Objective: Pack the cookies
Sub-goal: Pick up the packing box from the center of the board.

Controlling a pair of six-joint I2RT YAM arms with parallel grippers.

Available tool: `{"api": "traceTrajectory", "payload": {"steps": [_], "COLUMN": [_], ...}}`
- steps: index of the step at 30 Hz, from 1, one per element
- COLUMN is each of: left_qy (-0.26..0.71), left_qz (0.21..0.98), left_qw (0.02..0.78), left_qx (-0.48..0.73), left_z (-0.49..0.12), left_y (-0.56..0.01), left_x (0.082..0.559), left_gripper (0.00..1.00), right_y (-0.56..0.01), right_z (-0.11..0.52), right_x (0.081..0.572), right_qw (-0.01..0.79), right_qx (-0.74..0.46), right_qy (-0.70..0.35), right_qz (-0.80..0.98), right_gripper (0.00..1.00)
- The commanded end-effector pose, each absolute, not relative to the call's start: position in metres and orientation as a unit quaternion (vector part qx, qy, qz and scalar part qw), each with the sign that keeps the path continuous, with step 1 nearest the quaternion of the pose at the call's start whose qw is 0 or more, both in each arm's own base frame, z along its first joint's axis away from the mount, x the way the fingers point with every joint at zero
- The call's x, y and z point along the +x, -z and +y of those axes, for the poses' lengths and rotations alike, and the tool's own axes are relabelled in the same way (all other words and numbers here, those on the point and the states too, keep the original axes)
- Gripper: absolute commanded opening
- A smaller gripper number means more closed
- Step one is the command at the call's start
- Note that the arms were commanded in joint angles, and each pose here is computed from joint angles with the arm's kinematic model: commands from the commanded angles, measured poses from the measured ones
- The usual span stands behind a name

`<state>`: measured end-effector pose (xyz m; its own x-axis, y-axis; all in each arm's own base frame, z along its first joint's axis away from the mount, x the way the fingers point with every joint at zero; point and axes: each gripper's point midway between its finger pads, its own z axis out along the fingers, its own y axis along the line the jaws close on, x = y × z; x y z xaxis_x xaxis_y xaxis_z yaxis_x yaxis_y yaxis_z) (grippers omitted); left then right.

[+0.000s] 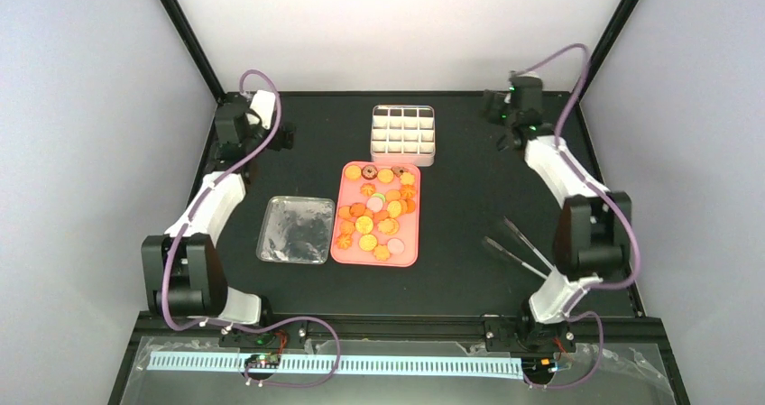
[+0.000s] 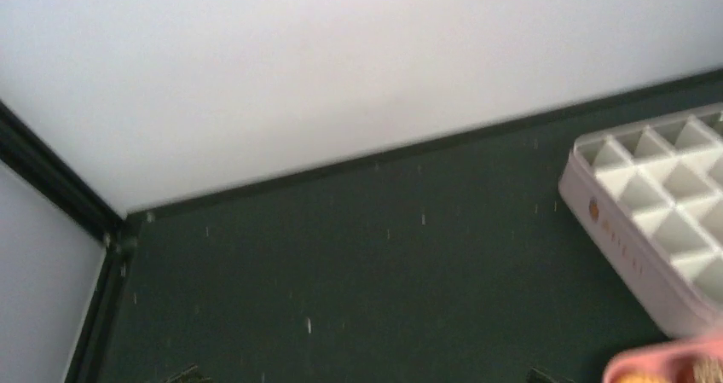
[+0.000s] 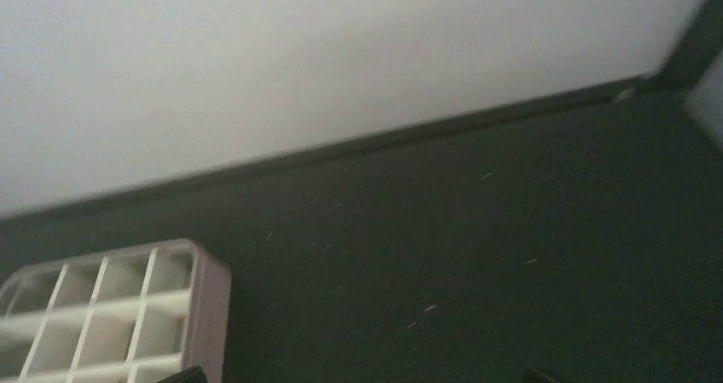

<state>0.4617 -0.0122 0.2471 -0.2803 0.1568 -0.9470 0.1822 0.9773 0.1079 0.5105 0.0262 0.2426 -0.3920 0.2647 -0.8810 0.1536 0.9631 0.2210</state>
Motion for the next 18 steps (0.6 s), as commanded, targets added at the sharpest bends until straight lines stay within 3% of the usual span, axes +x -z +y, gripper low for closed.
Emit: {"api": "traceTrajectory", "payload": {"steps": [1,9,18], "left_qy": [0.027,0.051,0.056], "left_qz": [0.889,0.89,0.89], "left_qw": [0.444,0.428,0.419], "left_qx": [0.114,0.148,0.173], "left_z": [-0.002,-0.01,-0.017], "left_y": [-0.173,-0.174,-0.172], "left_x": [0.413,0.363,0.337], "left_gripper": [0.99,0.99,0.99], "right_y": [-0.2,-0.156,-0.112], "right_z": [0.093,0.165,0.175], "right_x": [0.519,0.551,0.574], "right_qw": [0.444,0.386,0.335], "right_qx": [0.044,-0.006,0.004], "right_qy": [-0.07,-0.078,-0.053], "right_qz": [0.892,0.919,0.941], "right_gripper": [0.95,0.77,0.55]}}
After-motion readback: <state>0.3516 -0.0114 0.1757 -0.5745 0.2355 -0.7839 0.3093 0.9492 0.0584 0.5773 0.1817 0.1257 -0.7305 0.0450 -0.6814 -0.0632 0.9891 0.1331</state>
